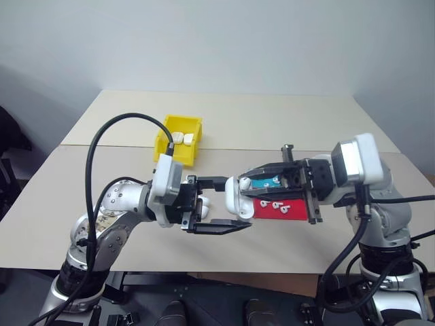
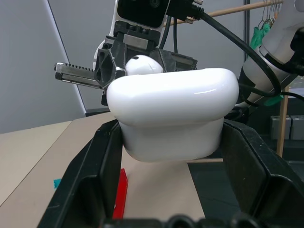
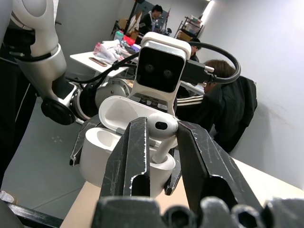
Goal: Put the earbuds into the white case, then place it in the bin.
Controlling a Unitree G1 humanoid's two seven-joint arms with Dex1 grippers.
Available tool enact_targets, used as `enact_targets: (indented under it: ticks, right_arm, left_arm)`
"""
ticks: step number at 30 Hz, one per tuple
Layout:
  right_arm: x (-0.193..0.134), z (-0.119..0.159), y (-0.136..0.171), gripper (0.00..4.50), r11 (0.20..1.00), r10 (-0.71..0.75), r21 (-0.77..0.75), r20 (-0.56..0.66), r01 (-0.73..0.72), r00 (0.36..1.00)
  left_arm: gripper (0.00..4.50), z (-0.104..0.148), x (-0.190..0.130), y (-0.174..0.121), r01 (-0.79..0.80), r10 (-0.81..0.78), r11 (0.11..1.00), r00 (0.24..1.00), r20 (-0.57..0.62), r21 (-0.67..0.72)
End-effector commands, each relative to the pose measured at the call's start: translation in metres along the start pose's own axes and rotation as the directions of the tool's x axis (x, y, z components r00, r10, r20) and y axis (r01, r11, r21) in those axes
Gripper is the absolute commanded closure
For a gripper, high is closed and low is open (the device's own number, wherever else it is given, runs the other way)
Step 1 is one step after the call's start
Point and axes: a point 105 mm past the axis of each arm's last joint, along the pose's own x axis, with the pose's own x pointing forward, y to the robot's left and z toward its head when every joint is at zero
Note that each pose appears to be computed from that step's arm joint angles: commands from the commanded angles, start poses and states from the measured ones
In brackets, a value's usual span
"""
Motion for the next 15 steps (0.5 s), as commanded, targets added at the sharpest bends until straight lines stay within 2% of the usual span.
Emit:
enact_targets:
  ticks: [1, 5, 11, 14, 15]
  right_arm:
    - [-0.001, 0.004, 0.002, 2.91, 0.998, 0.048, -0.028, -0.016, -0.048, 0.999]
    - [-0.001, 0.002, 0.005, 1.64, 0.997, 0.065, -0.043, -0.027, -0.066, 0.998]
    - [-0.009, 0.005, 0.000, 1.64, 0.997, 0.053, -0.060, -0.047, -0.055, 0.997]
    - [-0.021, 0.009, -0.013, 1.64, 1.000, 0.018, -0.014, -0.105, -0.019, 0.994]
    - [-0.027, 0.007, -0.022, 1.64, 1.000, -0.007, -0.001, -0.160, 0.007, 0.987]
  left_arm:
    - [1.68, 0.010, 0.003, -0.005, 0.024, -0.025, 0.999, 0.999, 0.032, 0.047]
    - [1.68, 0.010, 0.003, -0.004, 0.023, -0.024, 0.999, 0.999, 0.034, 0.047]
    - [1.68, 0.002, 0.000, -0.001, 0.001, -0.001, 0.999, 1.000, -0.003, 0.046]
    - [1.68, -0.009, -0.007, 0.002, -0.023, 0.027, 0.998, 0.998, -0.061, 0.063]
    - [1.68, -0.015, -0.012, 0.002, -0.034, 0.041, 0.997, 0.995, -0.093, 0.071]
